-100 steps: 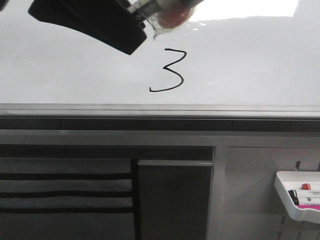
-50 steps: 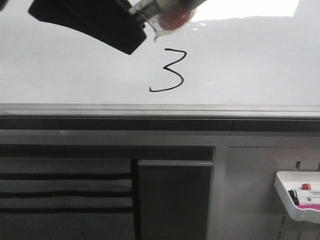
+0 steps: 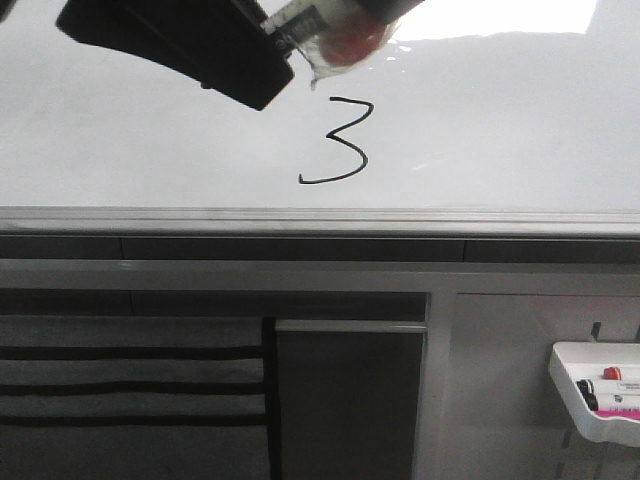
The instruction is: Write number 3 on whiteboard
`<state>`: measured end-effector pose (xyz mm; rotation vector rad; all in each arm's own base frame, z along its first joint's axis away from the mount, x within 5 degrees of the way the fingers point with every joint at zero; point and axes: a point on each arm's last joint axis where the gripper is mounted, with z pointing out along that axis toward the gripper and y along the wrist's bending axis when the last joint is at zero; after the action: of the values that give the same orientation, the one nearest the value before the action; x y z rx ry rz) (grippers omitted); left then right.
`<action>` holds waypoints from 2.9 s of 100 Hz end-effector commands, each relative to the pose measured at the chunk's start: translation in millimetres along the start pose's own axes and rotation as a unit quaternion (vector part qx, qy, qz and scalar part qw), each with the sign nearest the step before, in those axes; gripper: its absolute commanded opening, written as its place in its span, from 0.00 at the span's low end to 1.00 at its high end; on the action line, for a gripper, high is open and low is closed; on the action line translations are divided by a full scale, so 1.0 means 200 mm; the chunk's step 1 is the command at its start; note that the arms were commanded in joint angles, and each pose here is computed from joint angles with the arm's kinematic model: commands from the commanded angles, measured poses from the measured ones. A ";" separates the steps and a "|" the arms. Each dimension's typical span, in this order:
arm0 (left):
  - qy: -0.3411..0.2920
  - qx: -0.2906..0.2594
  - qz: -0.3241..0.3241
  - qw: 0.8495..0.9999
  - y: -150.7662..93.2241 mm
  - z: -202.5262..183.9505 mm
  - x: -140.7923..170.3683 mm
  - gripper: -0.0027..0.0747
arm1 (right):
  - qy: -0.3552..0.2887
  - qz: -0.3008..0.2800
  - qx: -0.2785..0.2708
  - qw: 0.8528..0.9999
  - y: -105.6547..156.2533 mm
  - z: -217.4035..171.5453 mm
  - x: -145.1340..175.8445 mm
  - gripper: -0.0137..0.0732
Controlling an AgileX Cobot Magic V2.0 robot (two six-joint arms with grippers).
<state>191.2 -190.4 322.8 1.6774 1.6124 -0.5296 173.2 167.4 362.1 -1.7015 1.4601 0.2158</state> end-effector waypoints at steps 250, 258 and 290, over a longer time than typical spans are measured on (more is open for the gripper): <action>0.003 -0.415 -0.344 0.842 0.08 -0.68 0.42 0.54 | 0.033 0.502 0.383 0.775 0.13 -0.75 0.32 0.60; -0.016 -0.450 -0.359 0.817 -0.01 -0.75 0.41 0.51 | -0.002 0.490 0.400 0.775 0.17 -0.73 0.35 0.59; -0.137 -0.511 -0.308 0.791 -0.29 -0.72 0.48 0.15 | -0.058 0.459 0.423 0.779 0.35 -0.55 0.52 0.14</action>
<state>124.0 -23.4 325.9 0.3036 1.8645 -0.0845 98.8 19.7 327.6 -0.1788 1.9205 0.1319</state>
